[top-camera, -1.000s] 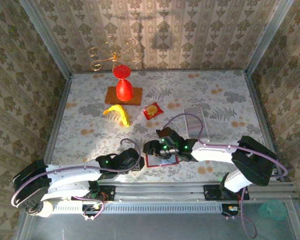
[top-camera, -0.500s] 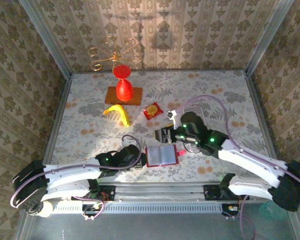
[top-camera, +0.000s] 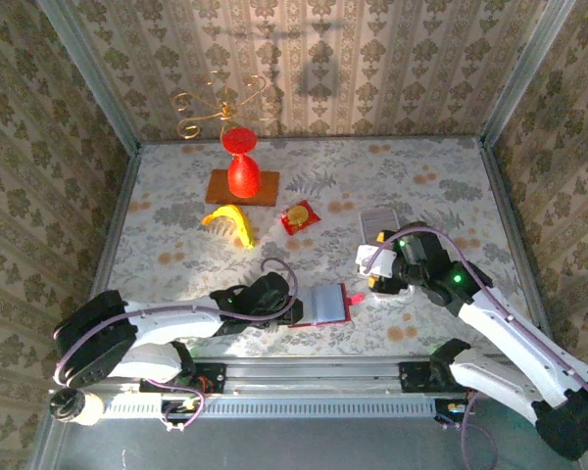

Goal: Put the credit cards into the card holder
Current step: Pick up the credit card from the storage box.

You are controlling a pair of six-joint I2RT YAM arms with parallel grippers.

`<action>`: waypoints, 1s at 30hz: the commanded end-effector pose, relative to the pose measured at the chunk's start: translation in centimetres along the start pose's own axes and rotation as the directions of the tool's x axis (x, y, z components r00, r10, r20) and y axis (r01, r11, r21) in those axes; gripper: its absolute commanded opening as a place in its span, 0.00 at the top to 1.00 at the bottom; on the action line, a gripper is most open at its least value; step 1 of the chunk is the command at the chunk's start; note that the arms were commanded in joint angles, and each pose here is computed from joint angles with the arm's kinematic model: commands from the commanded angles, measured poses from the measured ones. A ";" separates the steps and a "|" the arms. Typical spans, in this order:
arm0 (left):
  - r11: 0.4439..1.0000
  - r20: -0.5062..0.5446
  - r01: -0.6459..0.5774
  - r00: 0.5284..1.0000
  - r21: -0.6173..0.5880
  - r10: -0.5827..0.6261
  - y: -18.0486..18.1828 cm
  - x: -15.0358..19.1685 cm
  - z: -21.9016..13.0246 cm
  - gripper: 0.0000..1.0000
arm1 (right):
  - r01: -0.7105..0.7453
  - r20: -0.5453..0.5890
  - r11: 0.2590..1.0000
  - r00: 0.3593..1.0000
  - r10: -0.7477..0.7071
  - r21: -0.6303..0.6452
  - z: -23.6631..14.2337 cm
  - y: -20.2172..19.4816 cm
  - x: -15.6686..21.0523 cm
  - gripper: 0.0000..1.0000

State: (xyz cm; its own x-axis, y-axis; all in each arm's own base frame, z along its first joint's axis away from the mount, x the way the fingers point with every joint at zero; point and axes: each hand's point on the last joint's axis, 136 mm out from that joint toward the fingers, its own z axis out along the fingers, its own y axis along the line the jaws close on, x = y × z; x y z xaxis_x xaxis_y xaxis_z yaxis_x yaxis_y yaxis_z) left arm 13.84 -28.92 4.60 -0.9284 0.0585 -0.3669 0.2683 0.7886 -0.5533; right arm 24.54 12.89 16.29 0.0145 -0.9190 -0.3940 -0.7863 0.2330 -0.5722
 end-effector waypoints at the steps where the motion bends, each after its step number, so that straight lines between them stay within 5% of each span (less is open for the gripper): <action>1: 1.000 -0.017 -0.013 1.000 0.017 0.013 0.2 0.2 0.2 0.80 | 0.235 -0.108 0.972 0.966 -0.236 -0.019 1.6 0.3 3.0 0.09; 11: 0.999 -0.040 -0.029 0.999 -0.030 0.028 2.5 1.0 0.6 0.81 | 0.280 -0.198 0.960 0.941 -0.276 -0.009 4.8 -1.9 4.4 0.04; 30: 1.000 -0.009 -0.015 1.000 -0.010 0.015 3.2 0.1 0.1 0.81 | 0.363 -0.183 0.912 0.900 -0.397 -0.190 7.6 1.8 6.7 0.00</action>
State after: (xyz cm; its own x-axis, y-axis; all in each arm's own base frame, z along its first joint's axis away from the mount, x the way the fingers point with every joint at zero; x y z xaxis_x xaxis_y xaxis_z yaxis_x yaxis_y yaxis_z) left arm 14.91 -27.15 3.07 -0.9269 0.0585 -0.3707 0.2698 0.7904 -0.5500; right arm 28.42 9.33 7.94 0.1773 -0.9842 -0.0038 -0.8245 -0.1464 -0.5466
